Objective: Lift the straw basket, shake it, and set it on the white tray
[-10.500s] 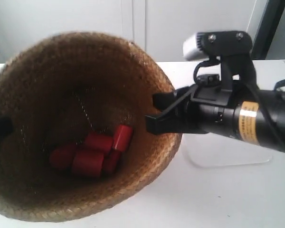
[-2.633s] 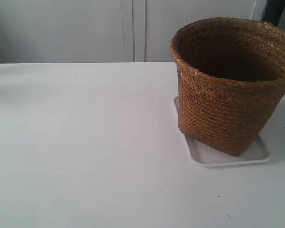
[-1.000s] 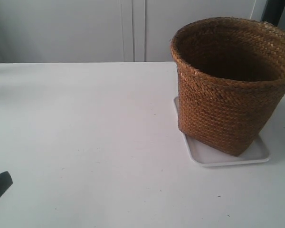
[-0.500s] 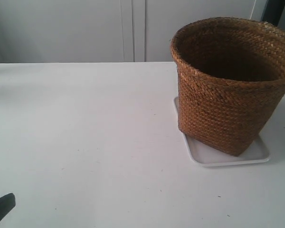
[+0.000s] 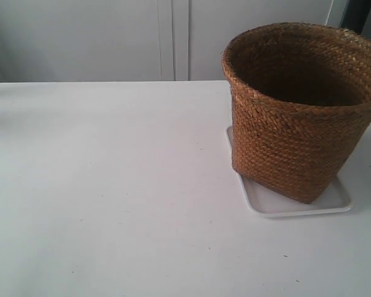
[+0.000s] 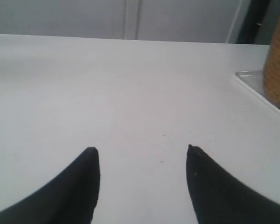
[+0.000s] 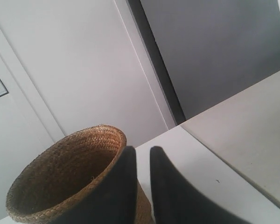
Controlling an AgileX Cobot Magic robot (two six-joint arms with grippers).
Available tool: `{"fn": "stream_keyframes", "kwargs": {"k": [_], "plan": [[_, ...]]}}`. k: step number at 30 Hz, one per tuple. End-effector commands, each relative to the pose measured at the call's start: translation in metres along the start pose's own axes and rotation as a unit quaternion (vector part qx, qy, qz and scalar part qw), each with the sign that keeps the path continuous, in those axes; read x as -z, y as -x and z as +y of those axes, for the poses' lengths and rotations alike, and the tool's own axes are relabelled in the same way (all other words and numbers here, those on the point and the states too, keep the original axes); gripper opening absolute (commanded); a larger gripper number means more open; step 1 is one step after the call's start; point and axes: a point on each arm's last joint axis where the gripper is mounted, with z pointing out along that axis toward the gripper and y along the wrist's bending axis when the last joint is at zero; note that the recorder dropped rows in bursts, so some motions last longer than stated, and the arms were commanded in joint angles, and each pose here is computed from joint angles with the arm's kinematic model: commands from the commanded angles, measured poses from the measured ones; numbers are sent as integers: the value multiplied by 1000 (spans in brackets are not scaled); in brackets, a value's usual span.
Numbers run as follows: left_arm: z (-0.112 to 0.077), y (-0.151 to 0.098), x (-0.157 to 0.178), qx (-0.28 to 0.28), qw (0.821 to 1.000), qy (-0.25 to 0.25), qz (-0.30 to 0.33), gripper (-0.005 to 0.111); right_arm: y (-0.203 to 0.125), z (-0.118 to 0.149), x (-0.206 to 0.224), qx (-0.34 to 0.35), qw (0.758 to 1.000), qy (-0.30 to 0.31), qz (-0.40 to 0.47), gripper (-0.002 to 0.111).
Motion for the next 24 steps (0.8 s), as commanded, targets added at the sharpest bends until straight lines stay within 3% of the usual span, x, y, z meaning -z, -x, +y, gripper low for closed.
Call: {"fn": "stream_keyframes", "kwargs": {"k": [1, 7, 13, 15, 22, 24], "plan": [[7, -3, 1, 9, 999, 53, 5, 59, -1, 0, 0, 5, 1000, -3, 0, 11], [16, -12, 3, 103, 984, 138, 39, 59, -1, 0, 0, 5, 1000, -3, 0, 11], [22, -13, 5, 147, 969, 196, 24, 59, -1, 0, 0, 5, 1000, -3, 0, 11], [23, -13, 6, 135, 969, 205, 24, 59, -1, 0, 0, 5, 1000, -3, 0, 11], [23, -14, 6, 2, 977, 204, 57, 59, -1, 0, 0, 5, 1000, -3, 0, 11], [23, -15, 6, 6, 977, 203, 66, 59, -1, 0, 0, 5, 1000, -3, 0, 11]]}}
